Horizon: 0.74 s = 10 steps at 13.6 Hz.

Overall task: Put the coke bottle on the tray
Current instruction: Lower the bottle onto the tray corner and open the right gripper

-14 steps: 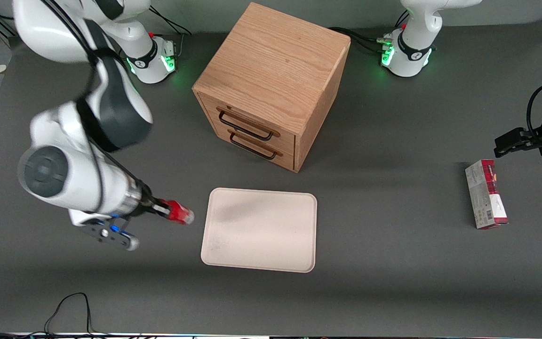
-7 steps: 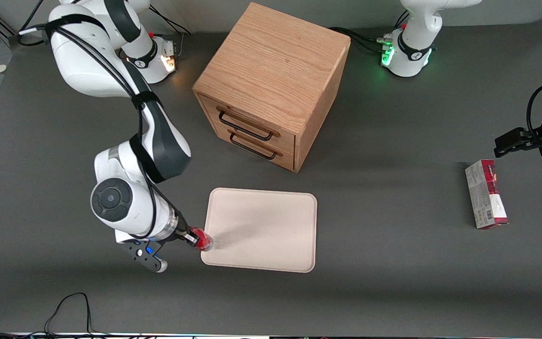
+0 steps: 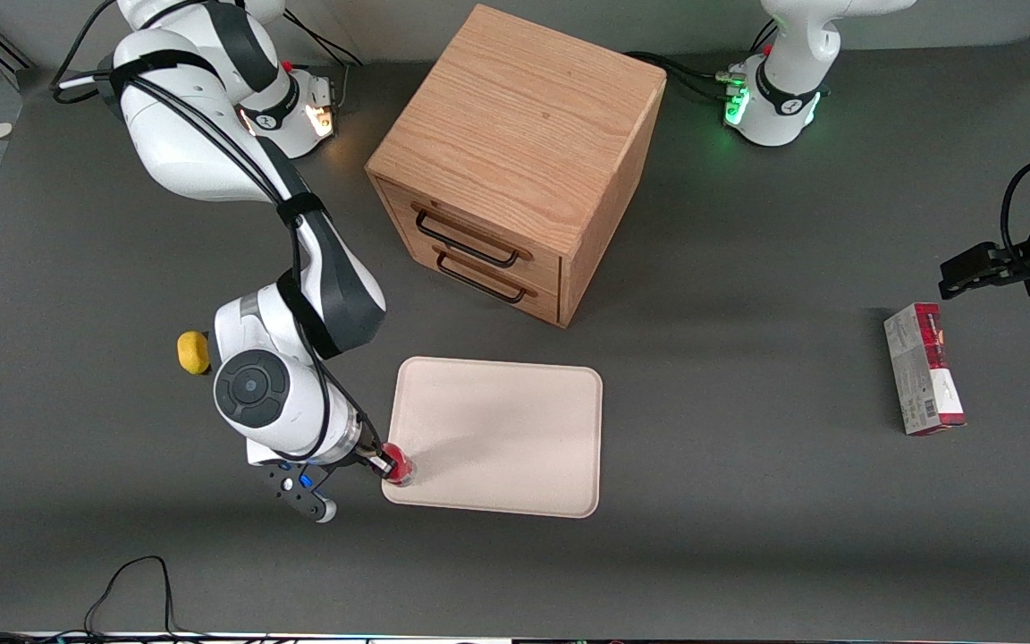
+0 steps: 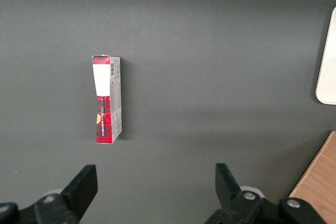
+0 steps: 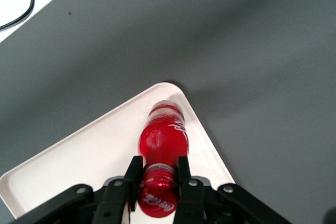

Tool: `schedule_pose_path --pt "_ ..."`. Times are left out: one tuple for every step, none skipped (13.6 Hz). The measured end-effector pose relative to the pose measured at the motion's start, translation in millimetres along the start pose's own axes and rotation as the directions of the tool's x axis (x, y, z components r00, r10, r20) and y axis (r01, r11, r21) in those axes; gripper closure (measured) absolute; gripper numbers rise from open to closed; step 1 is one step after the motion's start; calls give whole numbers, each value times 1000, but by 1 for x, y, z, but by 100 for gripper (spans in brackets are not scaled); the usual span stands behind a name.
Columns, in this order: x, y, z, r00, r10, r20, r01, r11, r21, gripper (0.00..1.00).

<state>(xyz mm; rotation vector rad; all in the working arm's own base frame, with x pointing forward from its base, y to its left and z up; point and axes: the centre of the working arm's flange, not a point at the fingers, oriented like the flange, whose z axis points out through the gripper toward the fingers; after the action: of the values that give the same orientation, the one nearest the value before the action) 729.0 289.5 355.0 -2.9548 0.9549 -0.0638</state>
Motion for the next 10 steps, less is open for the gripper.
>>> schedule_pose_path --pt "-3 -2 0 1000 0 0 0 1000 0 69" --pt "-6 -4 0 1000 5 1 -5 1000 0 69" --pt "-8 -5 1 1000 10 1 -10 1000 0 69" --pt "-9 -6 1 1000 11 2 -11 1000 -1 69" --pt "-9 -6 2 1000 13 2 -13 1000 -2 69" --pt "-9 -6 3 1000 16 1 -16 1000 -1 69" --pt "-9 -6 3 1000 26 0 -26 1000 2 69" --pt "-9 -6 3 999 38 0 -38 999 2 63" --pt "-9 -7 3 999 48 -1 -48 999 4 52" --pt "-9 -7 3 999 51 -3 -51 999 8 43"
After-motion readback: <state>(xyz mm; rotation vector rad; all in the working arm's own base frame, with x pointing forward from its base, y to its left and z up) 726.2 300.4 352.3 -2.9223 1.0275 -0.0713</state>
